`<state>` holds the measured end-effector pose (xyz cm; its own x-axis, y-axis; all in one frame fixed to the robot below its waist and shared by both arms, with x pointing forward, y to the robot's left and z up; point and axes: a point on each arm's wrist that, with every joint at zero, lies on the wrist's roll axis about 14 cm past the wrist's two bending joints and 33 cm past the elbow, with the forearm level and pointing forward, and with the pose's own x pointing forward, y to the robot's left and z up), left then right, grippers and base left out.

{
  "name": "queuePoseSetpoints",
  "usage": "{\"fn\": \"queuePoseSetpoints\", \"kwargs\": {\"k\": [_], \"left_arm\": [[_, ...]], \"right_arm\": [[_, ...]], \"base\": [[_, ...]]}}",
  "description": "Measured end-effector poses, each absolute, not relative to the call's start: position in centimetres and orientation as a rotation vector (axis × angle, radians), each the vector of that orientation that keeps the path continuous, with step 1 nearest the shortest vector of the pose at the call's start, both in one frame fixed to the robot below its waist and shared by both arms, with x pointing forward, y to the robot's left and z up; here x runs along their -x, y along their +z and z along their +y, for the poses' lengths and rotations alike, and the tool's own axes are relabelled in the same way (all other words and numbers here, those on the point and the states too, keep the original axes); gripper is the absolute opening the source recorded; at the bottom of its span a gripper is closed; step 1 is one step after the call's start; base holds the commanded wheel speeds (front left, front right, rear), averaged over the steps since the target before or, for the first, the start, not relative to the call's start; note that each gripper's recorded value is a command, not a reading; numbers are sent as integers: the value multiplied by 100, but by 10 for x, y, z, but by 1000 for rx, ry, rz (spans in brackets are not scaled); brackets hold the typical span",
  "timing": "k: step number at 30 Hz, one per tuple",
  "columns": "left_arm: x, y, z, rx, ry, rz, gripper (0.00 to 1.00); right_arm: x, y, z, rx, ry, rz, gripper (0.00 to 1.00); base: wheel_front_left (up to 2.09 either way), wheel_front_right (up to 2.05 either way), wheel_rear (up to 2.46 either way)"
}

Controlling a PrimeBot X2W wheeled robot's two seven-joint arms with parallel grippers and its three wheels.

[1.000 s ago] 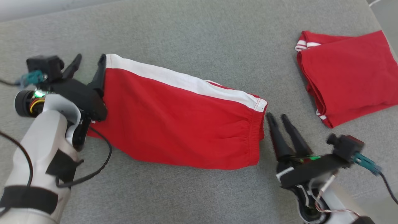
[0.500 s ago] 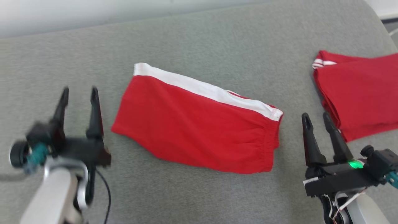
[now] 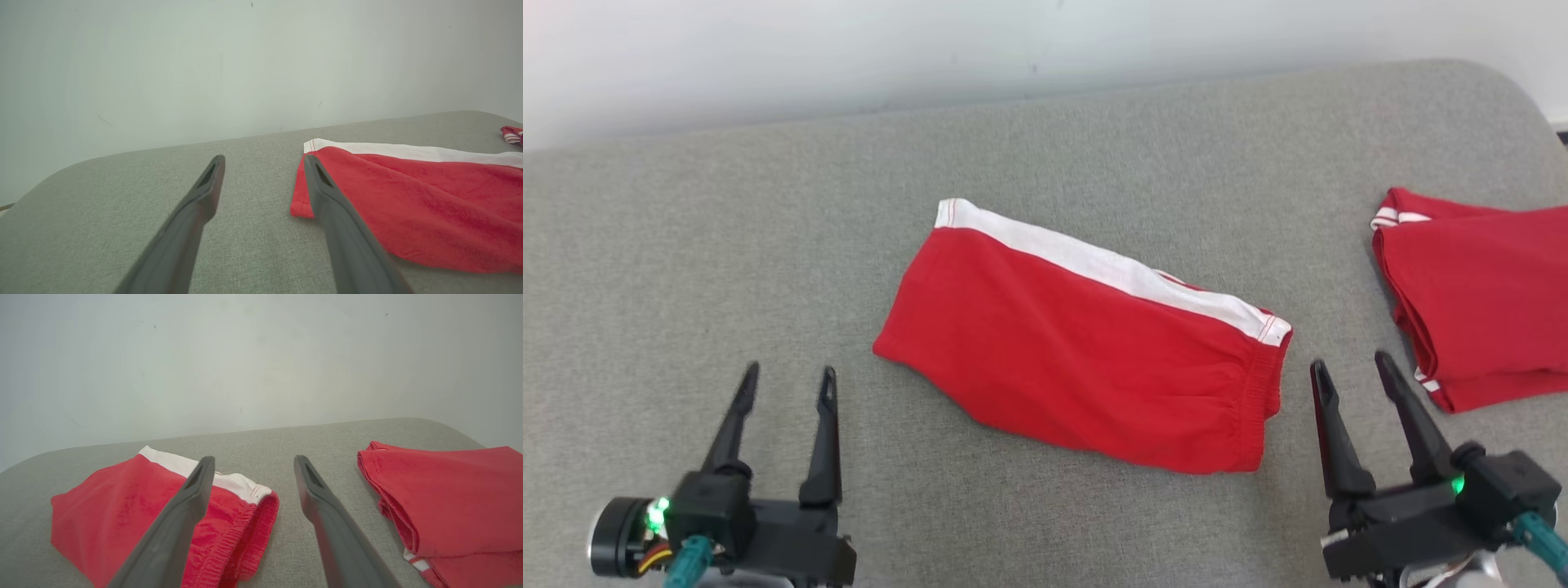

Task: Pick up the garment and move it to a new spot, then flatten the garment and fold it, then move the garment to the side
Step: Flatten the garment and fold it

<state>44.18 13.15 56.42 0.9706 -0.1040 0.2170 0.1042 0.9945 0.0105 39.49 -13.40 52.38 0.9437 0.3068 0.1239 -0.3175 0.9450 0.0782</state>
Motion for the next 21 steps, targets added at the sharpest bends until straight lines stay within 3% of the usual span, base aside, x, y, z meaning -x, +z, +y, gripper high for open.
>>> {"fn": "queuePoseSetpoints", "kwargs": {"k": [21], "left_arm": [[-443, 560, 120, 14, -160, -143, 100]], "right_arm": [[-382, 525, -133, -119, 291, -94, 100]], "base": [[0, 0, 0]]}}
